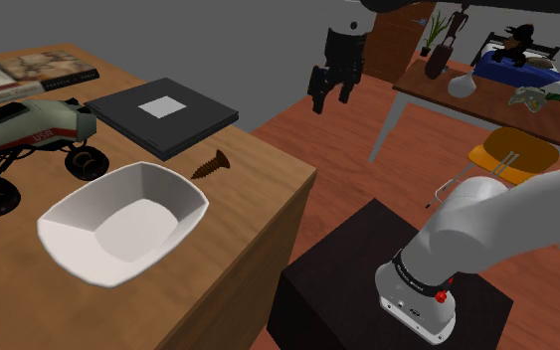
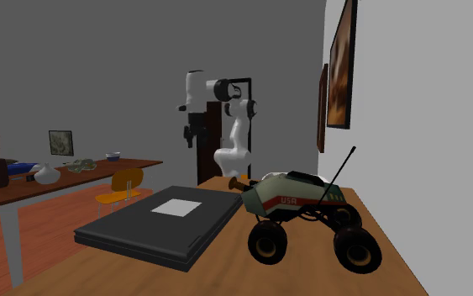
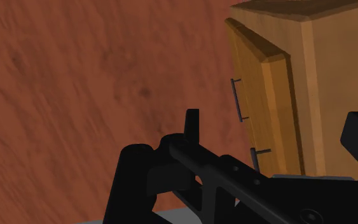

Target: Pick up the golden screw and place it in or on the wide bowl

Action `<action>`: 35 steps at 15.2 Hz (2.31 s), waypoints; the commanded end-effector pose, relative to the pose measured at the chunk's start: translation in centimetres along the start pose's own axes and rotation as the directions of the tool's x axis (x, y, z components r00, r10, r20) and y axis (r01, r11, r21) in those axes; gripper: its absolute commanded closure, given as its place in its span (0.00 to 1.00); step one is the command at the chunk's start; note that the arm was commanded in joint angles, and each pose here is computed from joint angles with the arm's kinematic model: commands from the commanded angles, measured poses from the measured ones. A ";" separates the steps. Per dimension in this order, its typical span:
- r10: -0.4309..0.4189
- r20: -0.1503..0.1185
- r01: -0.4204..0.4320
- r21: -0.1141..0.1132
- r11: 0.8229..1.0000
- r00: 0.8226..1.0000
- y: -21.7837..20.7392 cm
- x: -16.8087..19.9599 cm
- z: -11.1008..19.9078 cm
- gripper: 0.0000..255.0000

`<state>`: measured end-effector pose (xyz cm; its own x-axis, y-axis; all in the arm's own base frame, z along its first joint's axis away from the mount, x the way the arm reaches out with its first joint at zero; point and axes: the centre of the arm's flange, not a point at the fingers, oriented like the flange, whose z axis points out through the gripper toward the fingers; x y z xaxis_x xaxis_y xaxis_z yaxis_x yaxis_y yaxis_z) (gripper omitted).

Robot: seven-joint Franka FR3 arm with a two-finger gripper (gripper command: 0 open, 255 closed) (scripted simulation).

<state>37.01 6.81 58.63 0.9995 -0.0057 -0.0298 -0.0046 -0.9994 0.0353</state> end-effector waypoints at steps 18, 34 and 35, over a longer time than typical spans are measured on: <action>-0.365 0.078 0.361 0.061 0.931 0.928 -23.4 8.9 3.6 0.00; -0.417 0.087 0.412 0.072 0.908 0.905 -27.3 9.0 8.1 0.00; -0.417 0.087 0.412 0.072 0.908 0.905 -27.3 9.0 8.1 0.00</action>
<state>45.88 33.72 49.36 0.9035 0.4088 -0.1289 0.4055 -0.9126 -0.0525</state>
